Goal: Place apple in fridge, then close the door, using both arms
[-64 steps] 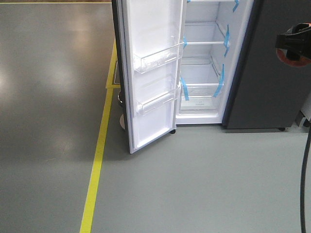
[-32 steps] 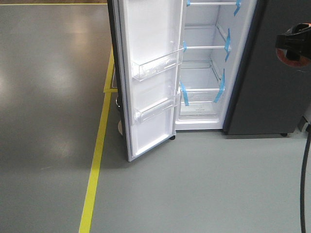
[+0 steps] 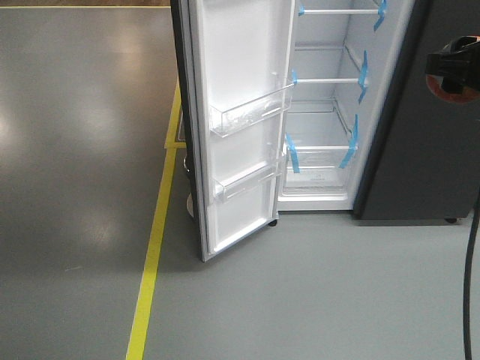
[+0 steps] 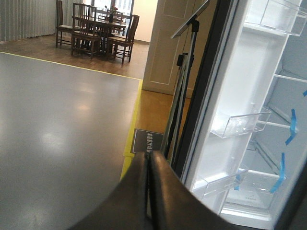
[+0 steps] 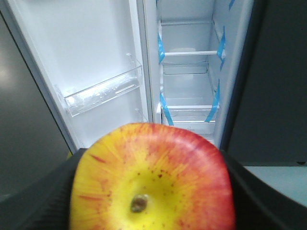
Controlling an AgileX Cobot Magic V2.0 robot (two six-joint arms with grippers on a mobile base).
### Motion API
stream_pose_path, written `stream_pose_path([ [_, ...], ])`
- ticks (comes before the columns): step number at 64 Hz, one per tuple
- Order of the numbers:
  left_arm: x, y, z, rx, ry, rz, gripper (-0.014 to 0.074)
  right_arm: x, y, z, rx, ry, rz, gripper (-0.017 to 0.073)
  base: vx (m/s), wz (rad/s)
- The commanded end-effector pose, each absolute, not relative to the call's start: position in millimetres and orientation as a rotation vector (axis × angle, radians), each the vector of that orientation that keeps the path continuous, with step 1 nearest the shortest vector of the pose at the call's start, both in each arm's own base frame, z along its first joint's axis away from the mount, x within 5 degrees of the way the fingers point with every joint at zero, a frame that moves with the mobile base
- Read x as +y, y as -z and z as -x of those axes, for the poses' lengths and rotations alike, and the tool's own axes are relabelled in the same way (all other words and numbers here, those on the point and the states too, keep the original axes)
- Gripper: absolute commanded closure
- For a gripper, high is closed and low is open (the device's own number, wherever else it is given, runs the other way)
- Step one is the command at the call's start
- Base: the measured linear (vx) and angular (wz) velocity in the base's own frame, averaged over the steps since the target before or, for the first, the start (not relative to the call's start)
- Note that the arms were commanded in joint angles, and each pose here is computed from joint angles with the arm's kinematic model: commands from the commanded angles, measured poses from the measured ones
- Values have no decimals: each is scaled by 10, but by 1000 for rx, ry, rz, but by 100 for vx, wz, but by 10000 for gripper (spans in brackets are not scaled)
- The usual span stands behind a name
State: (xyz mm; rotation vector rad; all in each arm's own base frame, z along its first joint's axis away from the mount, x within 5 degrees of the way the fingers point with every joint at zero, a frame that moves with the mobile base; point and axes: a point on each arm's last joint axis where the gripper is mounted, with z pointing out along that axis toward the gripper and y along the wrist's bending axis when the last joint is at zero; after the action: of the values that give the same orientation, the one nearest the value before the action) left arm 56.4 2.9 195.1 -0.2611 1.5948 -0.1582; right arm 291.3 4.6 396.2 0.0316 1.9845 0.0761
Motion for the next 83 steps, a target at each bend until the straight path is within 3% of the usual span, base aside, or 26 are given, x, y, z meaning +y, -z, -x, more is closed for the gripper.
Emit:
stream_pose_path([
  [1, 35, -1933, -566, 1529, 167, 262, 599, 28, -4222, -2851, 1843, -67, -31, 552, 11, 6],
  [83, 35, -1933, -566, 1529, 167, 262, 599, 28, -4222, -2851, 1843, -67, -31, 552, 11, 1],
])
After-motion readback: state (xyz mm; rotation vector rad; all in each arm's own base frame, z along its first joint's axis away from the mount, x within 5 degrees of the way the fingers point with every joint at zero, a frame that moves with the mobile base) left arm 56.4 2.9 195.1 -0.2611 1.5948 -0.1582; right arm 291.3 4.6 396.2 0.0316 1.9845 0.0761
